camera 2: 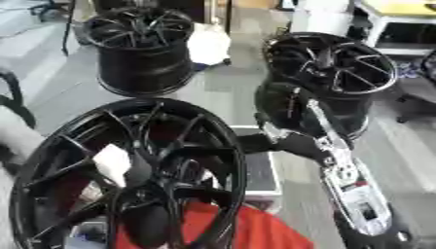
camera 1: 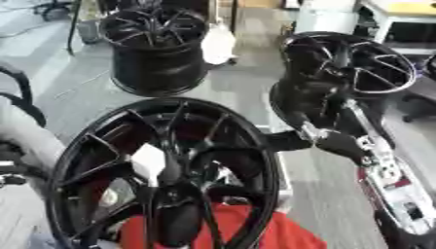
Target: Pull the pin out of the wheel hub.
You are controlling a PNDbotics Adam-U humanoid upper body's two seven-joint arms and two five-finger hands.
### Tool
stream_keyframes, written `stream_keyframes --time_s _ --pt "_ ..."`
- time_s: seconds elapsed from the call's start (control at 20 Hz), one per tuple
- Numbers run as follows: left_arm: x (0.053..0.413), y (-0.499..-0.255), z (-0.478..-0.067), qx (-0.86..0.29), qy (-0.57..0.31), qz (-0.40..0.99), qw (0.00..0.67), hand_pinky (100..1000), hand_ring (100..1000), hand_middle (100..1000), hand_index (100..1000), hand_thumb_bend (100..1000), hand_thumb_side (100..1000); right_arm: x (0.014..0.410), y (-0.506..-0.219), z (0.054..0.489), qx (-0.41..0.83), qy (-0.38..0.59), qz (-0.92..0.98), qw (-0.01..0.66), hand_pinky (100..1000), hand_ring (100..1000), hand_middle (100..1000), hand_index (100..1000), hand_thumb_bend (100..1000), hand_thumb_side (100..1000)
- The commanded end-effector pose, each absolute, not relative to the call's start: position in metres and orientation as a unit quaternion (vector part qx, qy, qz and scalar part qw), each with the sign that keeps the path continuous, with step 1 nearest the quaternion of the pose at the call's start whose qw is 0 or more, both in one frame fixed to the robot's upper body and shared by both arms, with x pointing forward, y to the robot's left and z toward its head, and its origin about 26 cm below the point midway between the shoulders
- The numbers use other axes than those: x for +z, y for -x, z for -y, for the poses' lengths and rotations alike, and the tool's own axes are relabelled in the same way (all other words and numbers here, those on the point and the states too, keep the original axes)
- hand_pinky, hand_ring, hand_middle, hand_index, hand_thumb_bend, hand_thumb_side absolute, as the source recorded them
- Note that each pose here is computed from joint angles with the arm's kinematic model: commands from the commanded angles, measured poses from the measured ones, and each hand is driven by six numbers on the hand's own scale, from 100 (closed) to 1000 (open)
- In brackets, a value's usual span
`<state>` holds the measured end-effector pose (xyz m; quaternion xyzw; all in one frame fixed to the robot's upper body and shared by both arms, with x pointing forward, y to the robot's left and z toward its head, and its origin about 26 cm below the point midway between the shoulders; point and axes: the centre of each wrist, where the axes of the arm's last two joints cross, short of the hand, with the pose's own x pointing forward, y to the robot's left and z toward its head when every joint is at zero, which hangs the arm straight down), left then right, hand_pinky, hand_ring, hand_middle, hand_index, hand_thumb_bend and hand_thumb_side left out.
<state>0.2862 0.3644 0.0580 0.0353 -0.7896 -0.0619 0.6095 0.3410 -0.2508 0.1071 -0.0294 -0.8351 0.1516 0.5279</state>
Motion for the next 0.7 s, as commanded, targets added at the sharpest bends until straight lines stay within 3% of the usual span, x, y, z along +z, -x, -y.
stream_keyframes --time_s 0.05,0.45,0.7 --pt "0.069 -0.287 -0.368 -0.068 -0.044 0.799 0.596 584 621 666 797 100 823 0.121 -0.342 0.254 0.160 0.037 0.845 0.508 694 694 729 818 348 142" --pt "0.069 -0.287 -0.368 -0.068 -0.044 0.799 0.596 584 621 666 797 100 823 0.124 -0.343 0.254 0.167 0.037 0.845 0.506 695 694 730 820 353 140" --pt "0.069 -0.287 -0.367 -0.072 -0.043 0.797 0.598 584 621 666 797 100 823 0.158 -0.355 0.243 0.276 0.026 0.834 0.477 708 718 754 843 351 150"
